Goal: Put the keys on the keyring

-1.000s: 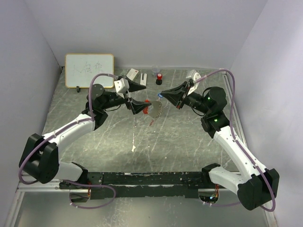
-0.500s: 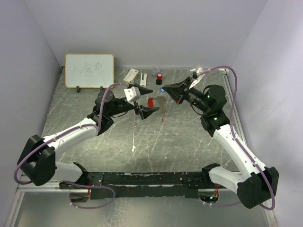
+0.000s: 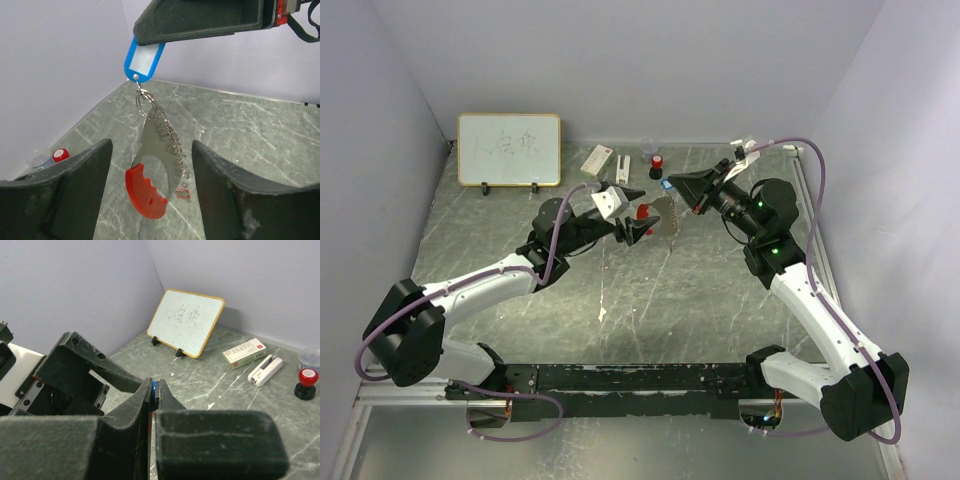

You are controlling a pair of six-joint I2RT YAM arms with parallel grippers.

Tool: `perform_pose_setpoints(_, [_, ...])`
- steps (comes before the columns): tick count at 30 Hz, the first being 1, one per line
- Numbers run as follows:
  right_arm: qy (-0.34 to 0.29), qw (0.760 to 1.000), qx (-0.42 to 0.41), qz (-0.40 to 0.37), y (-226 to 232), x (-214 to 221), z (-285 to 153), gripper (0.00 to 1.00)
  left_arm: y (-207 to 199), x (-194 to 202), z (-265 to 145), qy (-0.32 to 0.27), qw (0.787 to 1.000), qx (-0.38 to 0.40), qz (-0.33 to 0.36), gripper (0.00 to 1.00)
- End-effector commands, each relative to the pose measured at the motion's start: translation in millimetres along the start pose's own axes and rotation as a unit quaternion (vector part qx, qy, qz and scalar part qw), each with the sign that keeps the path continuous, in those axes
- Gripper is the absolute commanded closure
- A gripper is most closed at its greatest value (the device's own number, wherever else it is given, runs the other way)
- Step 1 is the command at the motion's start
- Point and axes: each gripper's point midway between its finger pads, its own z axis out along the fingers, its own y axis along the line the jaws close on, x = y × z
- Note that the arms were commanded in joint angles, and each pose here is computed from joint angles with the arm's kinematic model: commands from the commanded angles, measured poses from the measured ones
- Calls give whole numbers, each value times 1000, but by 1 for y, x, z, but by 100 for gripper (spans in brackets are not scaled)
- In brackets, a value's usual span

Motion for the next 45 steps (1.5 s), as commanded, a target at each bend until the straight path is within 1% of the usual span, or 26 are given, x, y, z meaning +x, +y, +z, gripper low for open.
perform_pose_setpoints(1, [-20,1000,4,0,2,-12,-2,100,0,-10,8,-24,999,-8,26,33])
perform_pose_setpoints(2, [-20,1000,3,1,3,-12,-3,100,-3,-11,9,-24,999,-2,28,39])
perform_pose_setpoints(3, [-20,1000,3,2,3,-12,-3,100,-5,-11,11,-23,999,3,30,41])
perform_pose_setpoints(8, [-15,1000,3,7,3,-9,-2,100,-12,-14,15,-31,999,3,44,38])
perform_pose_setpoints(12, [-14,1000,3,9,4,-8,0,100,-12,-18,17,-32,998,-8,53,33])
perform_pose_setpoints(15, [-11,1000,1,11,5,-7,1,100,-11,-21,17,-33,997,-21,62,32])
perform_pose_setpoints(22, [-8,1000,-5,12,9,-4,4,100,-7,-26,18,-39,995,-44,75,35])
perform_pose_setpoints(25, [-8,1000,-7,12,11,-4,4,100,-5,-29,17,-48,994,-53,78,38])
perform_pose_setpoints(37, [-3,1000,-16,15,19,-2,7,100,-2,-30,19,-43,992,-70,96,39])
perform_pose_setpoints(39, [-3,1000,-18,15,21,-2,7,100,-1,-29,19,-39,992,-71,97,41])
perform_pose_setpoints(45, [-3,1000,-18,11,23,-4,8,100,4,-26,18,-31,991,-88,101,53])
